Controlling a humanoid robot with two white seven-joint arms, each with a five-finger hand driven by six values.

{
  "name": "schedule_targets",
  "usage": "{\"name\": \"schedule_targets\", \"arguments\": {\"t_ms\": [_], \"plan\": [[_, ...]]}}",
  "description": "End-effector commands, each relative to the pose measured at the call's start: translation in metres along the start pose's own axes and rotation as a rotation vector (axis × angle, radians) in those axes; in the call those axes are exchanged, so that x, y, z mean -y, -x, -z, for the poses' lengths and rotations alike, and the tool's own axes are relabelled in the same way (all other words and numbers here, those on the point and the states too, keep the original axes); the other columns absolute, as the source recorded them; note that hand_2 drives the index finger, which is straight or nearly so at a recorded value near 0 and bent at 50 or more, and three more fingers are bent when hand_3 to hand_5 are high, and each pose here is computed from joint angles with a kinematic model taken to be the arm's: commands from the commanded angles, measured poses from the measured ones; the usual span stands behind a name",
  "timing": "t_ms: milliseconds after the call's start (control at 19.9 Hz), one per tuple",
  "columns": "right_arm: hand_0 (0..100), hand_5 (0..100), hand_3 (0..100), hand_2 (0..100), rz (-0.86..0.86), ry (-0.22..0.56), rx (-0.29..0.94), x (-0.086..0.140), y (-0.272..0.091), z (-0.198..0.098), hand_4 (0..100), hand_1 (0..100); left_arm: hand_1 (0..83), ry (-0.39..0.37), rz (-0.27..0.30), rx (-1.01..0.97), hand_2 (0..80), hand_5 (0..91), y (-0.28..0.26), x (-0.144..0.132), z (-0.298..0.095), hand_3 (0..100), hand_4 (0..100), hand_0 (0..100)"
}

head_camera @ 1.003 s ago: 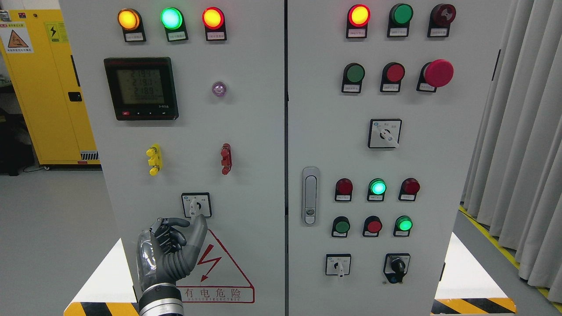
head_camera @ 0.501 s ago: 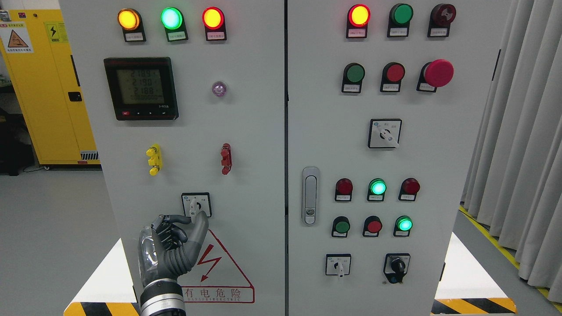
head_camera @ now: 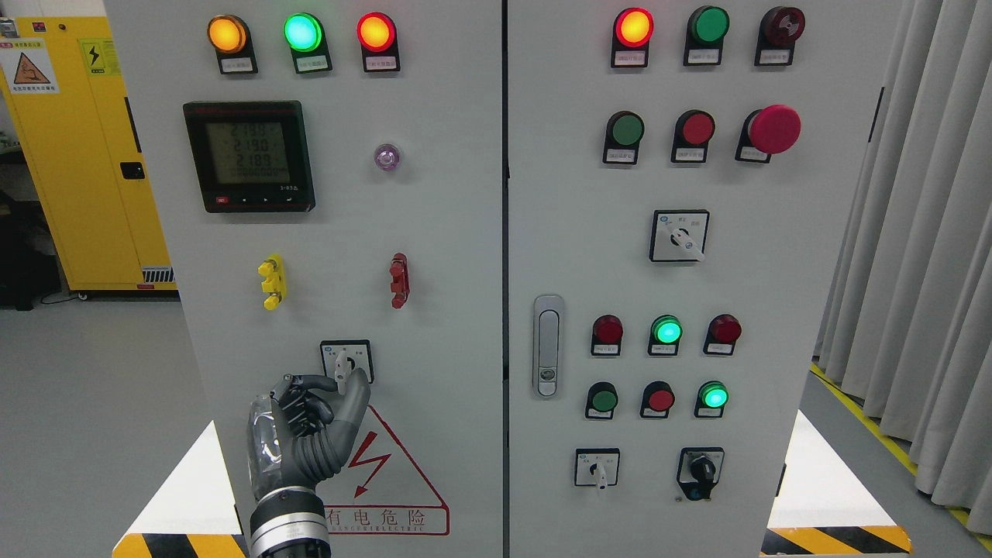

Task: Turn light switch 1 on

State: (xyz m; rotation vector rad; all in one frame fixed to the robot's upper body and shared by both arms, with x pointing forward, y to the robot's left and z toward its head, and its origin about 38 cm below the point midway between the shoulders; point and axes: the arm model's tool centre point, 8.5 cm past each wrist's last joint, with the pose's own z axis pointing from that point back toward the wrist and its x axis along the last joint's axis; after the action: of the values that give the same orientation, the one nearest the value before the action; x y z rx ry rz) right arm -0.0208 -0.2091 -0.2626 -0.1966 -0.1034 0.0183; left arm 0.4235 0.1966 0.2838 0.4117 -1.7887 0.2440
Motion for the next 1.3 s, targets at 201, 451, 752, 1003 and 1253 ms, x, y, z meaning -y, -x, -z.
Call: {"name": "schedule_targets", "arguments": {"t_ms": [201, 451, 752, 1003, 1253], "plan": [[0, 0, 0, 4, 0.028, 0.003, -0.008, 0.0003, 0.0007, 0.0, 0, 50, 67.5, -0.001, 0.006, -0.014, 61.4, 90.3, -0.0025, 0.0011, 0.0025, 94, 98, 20], [0, 0, 0, 4, 0.028, 0.003, -0.008, 0.0003, 0.0007, 0.0, 0, 50, 67.1, -0.001, 0.006, -0.014, 61.5, 90.3, -0.0031, 0.0014, 0.0032, 94, 98, 21], [0, 0, 0, 4, 0.028, 0.002, -0.008, 0.0002, 0.0007, 0.0, 0, 50, 66.7, 0.0, 0.009, -0.019, 61.9, 90.4, -0.0018, 0.0024, 0.0043, 94, 98, 21], [0, 0, 0, 4, 0.028, 0.002, -0.008, 0.0002, 0.0007, 0.0, 0, 50, 66.5, 0.001, 0.015, -0.031, 62.1, 90.5, 0.0, 0.003, 0.0048, 94, 98, 22], [0, 0, 0, 4, 0.028, 0.003, -0.008, 0.0003, 0.0007, 0.0, 0, 50, 66.4, 0.002, 0.016, -0.032, 62.1, 90.5, 0.0004, 0.0034, 0.0053, 94, 98, 23]]}}
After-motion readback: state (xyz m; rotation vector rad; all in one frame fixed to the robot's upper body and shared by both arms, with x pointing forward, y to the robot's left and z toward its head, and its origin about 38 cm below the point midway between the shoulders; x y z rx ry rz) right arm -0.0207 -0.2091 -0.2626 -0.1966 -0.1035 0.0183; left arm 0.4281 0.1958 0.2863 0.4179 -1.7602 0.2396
